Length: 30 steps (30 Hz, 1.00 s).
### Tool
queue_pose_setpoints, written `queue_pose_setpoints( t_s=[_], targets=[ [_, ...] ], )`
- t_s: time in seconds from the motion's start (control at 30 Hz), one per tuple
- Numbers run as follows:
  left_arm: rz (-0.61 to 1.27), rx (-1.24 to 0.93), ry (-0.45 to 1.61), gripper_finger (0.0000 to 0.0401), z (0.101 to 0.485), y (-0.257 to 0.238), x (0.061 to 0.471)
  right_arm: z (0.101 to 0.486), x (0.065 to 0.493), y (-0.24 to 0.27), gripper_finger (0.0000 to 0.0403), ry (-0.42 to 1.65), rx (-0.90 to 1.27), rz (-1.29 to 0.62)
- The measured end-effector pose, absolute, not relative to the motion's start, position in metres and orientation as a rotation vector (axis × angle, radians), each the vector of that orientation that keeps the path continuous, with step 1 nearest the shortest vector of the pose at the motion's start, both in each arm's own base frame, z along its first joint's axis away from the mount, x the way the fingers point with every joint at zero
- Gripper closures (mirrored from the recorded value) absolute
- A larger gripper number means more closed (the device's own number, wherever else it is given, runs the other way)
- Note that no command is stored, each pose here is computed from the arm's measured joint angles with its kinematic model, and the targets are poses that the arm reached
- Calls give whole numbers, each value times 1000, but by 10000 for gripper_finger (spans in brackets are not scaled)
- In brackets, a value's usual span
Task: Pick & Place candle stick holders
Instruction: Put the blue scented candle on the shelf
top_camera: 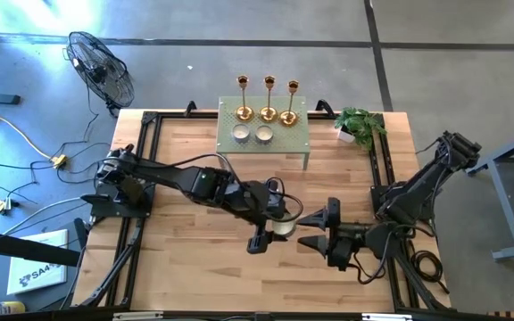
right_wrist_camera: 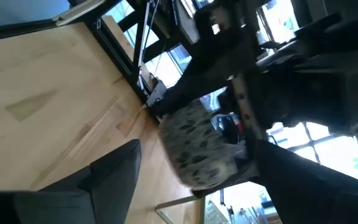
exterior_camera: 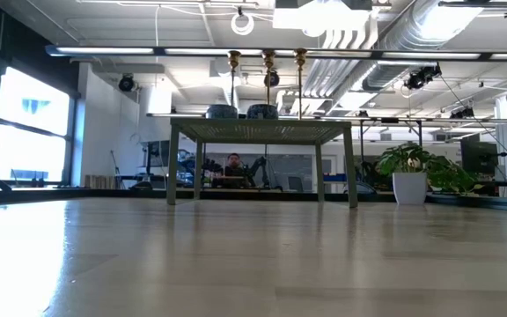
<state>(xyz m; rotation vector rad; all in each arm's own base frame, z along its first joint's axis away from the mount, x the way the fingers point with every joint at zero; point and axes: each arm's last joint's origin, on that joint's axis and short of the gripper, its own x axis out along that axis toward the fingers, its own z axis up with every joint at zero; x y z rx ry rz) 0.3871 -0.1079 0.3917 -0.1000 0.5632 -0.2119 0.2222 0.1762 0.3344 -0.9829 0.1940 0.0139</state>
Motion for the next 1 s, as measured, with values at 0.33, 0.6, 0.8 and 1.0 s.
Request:
queue_pose_setpoints(
  t_s=[0.33,0.6,0.8,1.0],
  targets=[
    [-234,-133,535,102,405,-99,387,327,238,166,96,244,-1001,-36],
    [-236,-132,553,102,404,-99,386,318,247,178,96,265,-1173,-126],
    [-225,-133,564,102,403,-94,387,314,249,190,96,254,-1266,-146],
    [-240,-176,582,102,402,-87,388,305,253,194,96,301,-1294,-211]
  ],
)
